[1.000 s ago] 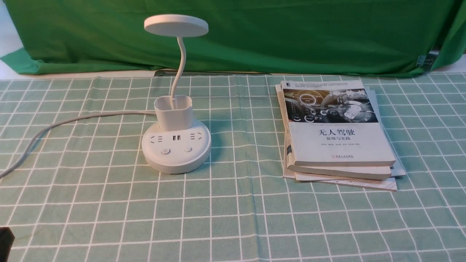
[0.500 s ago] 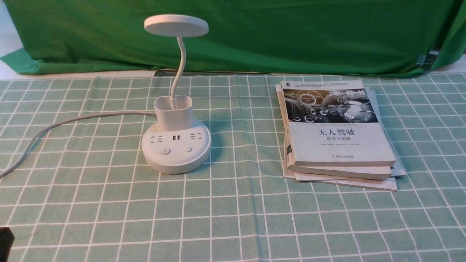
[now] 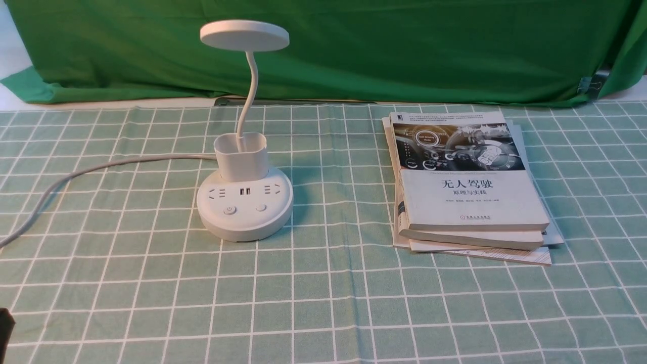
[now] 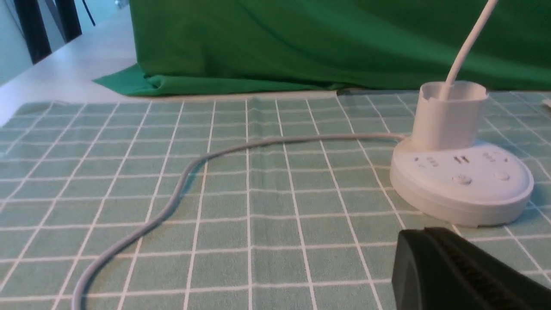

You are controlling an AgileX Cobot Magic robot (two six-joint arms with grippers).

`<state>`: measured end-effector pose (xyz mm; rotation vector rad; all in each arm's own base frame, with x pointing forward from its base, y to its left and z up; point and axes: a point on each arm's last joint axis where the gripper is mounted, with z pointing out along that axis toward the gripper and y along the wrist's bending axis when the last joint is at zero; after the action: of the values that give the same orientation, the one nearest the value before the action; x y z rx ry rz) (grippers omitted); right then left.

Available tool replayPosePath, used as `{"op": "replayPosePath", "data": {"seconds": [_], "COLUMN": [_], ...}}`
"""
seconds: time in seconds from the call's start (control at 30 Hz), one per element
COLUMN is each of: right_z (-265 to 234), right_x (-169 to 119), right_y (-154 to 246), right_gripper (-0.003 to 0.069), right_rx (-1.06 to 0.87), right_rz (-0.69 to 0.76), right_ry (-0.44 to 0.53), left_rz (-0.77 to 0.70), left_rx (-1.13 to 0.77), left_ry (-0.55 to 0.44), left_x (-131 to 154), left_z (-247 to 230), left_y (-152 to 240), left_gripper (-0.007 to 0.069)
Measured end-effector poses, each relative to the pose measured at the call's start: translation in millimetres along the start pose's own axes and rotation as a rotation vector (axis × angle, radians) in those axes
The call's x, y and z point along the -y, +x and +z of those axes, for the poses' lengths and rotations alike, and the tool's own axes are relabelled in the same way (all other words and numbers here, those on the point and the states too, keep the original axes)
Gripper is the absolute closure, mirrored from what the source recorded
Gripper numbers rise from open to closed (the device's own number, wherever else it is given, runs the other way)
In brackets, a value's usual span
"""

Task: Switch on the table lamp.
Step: 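Press the power button on the lamp base to turn the lamp on with the left gripper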

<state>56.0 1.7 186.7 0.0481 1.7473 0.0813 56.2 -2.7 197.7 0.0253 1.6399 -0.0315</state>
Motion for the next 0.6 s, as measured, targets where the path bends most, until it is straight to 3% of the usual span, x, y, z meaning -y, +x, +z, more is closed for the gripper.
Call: {"op": "replayPosePath", "data": {"seconds": [0.2, 0.37, 0.5, 0.6], "right_z": [0.0, 0.0, 0.0, 0.0], "right_x": [0.0, 0.0, 0.0, 0.0], "right_y": [0.0, 0.1, 0.1, 0.1], "right_gripper": [0.0418, 0.0418, 0.0418, 0.0418], "right_rx": [0.000, -0.001, -0.001, -0.001], "right_rz": [0.000, 0.000, 0.000, 0.000], "right_ry": [0.000, 0.000, 0.000, 0.000], "left_rz": [0.003, 0.045, 0.054, -0.023], "left_rx": [0.336, 0.808, 1.041, 1.115], "left_ry": [-0.043, -0.093, -0.080, -0.025], "left_x": [-3.8, -6.0, -3.7, -2.8], "left_z": [-5.2, -28.5, -45.3, -53.6], "left_y": [-30.0, -65.9, -78.5, -90.4], "left_gripper": [0.0623, 0.0623, 0.0623, 0.0623]}}
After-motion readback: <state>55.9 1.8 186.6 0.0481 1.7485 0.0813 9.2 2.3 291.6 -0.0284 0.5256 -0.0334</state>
